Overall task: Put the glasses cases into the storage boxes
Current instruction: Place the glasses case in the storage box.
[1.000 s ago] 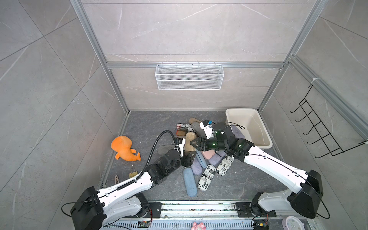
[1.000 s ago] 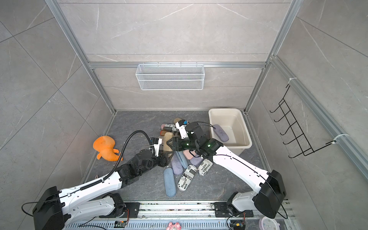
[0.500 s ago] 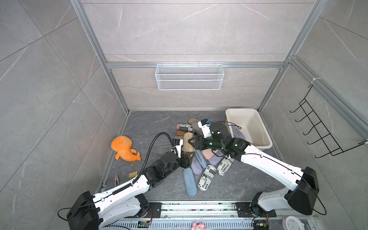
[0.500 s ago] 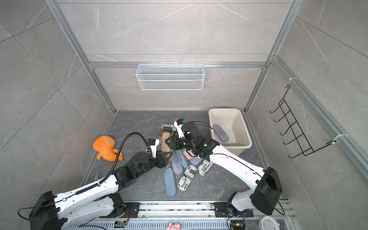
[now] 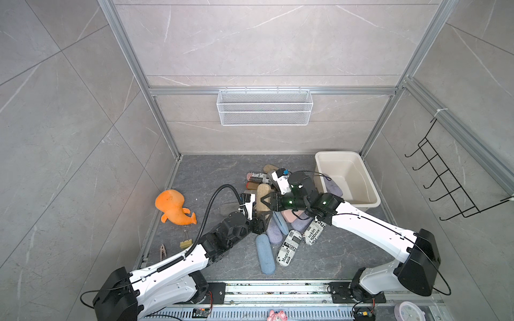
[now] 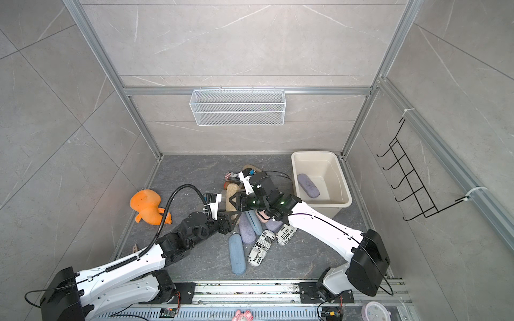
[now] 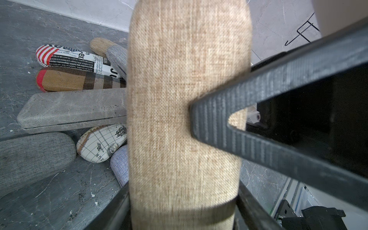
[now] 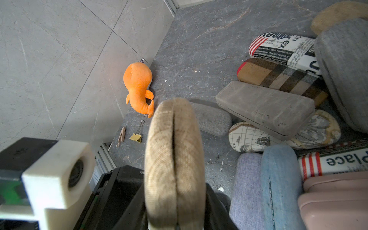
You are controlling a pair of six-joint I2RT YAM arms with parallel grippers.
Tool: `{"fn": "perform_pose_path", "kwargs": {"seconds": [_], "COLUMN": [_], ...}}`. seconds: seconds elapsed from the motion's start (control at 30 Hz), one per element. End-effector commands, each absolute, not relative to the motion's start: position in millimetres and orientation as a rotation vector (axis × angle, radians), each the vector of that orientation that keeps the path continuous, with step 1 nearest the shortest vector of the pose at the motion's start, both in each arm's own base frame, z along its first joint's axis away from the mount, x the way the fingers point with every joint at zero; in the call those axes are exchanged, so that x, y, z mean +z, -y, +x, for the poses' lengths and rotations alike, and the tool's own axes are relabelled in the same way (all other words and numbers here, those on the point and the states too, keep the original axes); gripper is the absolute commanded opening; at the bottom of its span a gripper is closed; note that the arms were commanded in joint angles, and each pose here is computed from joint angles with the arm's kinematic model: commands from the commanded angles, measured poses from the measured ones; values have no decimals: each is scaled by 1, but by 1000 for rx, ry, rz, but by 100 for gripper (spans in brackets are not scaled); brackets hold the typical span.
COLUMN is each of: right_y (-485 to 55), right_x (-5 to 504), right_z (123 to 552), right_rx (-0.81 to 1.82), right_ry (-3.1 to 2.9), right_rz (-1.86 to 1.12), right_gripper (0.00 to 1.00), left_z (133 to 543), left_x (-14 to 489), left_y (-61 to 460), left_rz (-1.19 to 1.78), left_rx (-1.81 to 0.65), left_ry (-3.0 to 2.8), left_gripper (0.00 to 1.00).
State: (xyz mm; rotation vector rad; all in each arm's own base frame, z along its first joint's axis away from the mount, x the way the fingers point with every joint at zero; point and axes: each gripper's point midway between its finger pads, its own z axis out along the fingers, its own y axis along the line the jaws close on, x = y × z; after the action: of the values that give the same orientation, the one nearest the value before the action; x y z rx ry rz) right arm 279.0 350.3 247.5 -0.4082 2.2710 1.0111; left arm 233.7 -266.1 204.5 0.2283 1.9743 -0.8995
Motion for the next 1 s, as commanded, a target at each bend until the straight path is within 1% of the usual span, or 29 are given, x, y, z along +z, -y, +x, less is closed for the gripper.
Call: {"fn": "perform_pose_path", "kwargs": {"seconds": [0.0,0.1,0.17,0.27,0.37,0.47,0.67,0.8,0.97], "right_y": [-357,-357,-358,-362,-358,-345,-289,-232,-151], "right_x": [268,274,278,284,289,298,325,332,332], "right_z": [278,281,284,287,296,309,343,372,409], "right_rx": [1052,1035,1032,1053,972,836,568,431,164], "right_ry": [-2214,-2201,-2191,-2170,-2165,-2147,-2122,-2132,-2135], "right_rz": [-424,-423,-420,-403,-402,-406,-348,-230,-61], "right_gripper": [35,35,34,33,33,33,32,32,32], "left_z": [235,234,232,227,221,221,224,225,225], "left_x": [224,217,212,204,201,195,188,189,187], "left_y": [268,264,261,260,256,240,204,192,183], "left_rz": [197,187,186,193,193,143,13,-30,-52], "left_rx": [-949,-929,-927,-938,-951,-898,-772,-735,-700], "left_ry": [-1904,-1932,-1942,-1964,-1969,-1983,-1984,-1967,-1964], "left_gripper": [72,82,85,94,94,93,93,93,94]}}
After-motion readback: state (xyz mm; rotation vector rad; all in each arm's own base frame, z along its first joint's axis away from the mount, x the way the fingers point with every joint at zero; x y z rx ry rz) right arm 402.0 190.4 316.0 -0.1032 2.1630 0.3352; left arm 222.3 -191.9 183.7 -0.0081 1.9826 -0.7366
